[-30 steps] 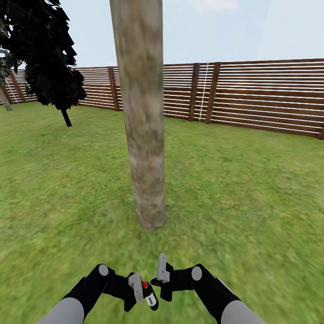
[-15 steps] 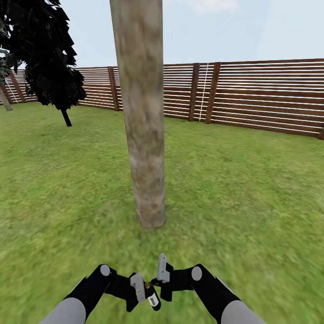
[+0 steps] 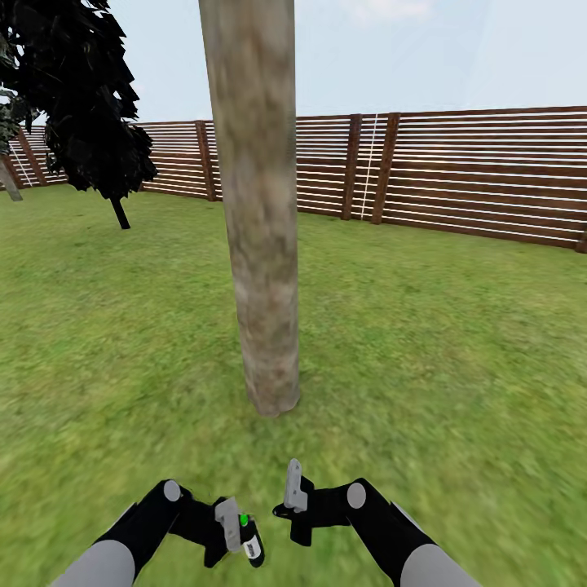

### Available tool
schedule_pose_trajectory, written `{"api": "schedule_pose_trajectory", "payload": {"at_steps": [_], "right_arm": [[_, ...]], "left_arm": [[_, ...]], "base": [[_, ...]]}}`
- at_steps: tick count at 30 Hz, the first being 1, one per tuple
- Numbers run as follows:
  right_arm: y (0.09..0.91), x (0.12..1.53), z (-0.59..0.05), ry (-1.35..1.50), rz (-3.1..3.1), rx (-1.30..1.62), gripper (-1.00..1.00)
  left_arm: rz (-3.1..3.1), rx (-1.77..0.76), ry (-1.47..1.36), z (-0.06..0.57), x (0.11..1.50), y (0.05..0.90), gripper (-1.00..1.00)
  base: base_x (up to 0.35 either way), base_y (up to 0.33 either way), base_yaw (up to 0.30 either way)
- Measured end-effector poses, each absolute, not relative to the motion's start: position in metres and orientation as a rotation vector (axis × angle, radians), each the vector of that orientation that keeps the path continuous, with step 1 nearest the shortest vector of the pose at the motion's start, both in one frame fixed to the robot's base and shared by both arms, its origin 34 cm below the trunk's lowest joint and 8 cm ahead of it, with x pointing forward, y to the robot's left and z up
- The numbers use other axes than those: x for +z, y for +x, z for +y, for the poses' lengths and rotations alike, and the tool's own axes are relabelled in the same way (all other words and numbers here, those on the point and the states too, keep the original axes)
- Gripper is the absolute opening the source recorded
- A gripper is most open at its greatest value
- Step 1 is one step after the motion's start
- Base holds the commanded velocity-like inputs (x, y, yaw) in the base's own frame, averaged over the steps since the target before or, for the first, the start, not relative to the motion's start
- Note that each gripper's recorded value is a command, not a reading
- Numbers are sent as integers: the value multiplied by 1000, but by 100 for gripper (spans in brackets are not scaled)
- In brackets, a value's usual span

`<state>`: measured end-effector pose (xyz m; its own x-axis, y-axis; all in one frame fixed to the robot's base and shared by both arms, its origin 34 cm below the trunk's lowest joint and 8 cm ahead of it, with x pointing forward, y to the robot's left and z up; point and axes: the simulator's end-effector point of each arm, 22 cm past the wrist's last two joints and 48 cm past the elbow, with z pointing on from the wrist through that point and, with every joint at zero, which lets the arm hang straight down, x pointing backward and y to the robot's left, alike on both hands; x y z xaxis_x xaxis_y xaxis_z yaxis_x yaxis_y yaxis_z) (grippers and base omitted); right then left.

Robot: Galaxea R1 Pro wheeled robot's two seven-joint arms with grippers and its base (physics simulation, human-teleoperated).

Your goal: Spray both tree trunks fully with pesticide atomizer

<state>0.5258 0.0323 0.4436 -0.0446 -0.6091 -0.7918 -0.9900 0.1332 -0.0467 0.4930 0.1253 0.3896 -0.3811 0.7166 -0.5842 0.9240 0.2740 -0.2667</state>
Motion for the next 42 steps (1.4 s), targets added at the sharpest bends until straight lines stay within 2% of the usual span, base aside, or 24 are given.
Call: {"api": "schedule_pose_trajectory", "payload": {"at_steps": [6,7,11,16,21,22,23,25,28,35,39,42], "right_arm": [[525,443,32,-1554,1734,714,-100],[526,443,32,-1553,1735,713,100],[526,443,30,-1551,1737,710,100],[543,436,11,-1499,1772,623,100],[567,375,-76,-1255,1996,257,100],[575,361,-114,-1114,2070,87,100],[573,345,-187,-803,2205,-170,100],[564,345,-258,-555,2243,-380,100],[546,346,-294,-375,2222,-406,100],[514,335,-302,-297,2250,-400,100],[509,333,-307,-252,2263,-408,100],[505,332,-318,-148,2282,-423,100]], "left_arm": [[2339,-642,1612,230,369,482,-100],[2368,-603,1617,254,368,482,-100],[2416,-540,1599,293,370,483,-100],[2419,-286,1419,318,369,528,-100],[2366,47,942,314,367,594,-100],[2377,125,767,316,362,598,-100],[2424,224,464,325,350,589,-100],[2464,221,332,314,343,581,-100],[2626,231,275,317,323,551,-100],[2847,206,153,319,312,520,-100],[2832,76,145,304,335,556,-100],[2822,75,132,307,348,571,-100]], "base": [[0,0,0],[0,0,0],[0,0,0],[0,0,0],[0,0,0],[0,0,0],[0,0,0],[0,0,0],[0,0,0],[0,0,-2],[0,0,-212],[23,-3,-290]]}}
